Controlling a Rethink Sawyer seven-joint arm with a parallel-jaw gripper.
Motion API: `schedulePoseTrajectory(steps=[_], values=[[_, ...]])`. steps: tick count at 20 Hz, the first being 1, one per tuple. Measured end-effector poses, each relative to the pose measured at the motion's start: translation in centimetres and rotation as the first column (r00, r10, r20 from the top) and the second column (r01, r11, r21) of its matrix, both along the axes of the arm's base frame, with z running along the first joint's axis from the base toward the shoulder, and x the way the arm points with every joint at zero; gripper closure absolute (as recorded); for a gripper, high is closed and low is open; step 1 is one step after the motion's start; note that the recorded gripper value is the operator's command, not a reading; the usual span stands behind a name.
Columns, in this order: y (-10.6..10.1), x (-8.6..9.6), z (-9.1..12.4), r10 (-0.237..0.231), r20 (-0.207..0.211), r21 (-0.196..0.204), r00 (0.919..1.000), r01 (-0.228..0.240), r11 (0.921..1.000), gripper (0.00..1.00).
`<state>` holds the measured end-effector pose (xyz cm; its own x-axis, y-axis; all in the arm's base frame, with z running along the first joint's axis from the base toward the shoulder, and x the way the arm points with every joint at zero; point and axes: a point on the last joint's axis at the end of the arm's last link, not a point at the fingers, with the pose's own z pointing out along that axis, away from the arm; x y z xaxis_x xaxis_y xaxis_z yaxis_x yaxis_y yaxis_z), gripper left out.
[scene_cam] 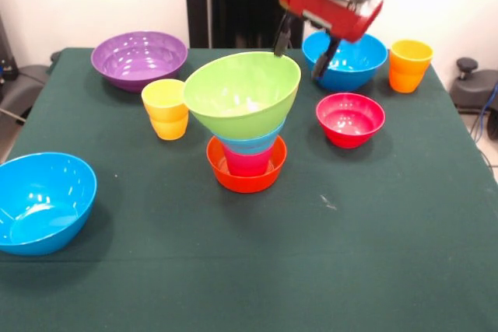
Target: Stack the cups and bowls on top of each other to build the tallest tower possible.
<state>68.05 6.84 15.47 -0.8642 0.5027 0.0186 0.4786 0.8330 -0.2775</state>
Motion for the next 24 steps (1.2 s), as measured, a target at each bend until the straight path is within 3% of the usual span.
schedulePoseTrajectory(steps=[5, 10, 24], values=[[0.3, 1.3, 4.0, -0.005, 0.024, 0.006, 0.9997, 0.005, 1.0000, 0.00], [0.6, 3.2, 8.2, 0.002, 0.090, 0.007, 0.9959, -0.002, 1.0000, 0.00], [-0.1, 3.6, 13.3, -0.006, 0.196, 0.013, 0.9807, 0.003, 0.9999, 0.00]])
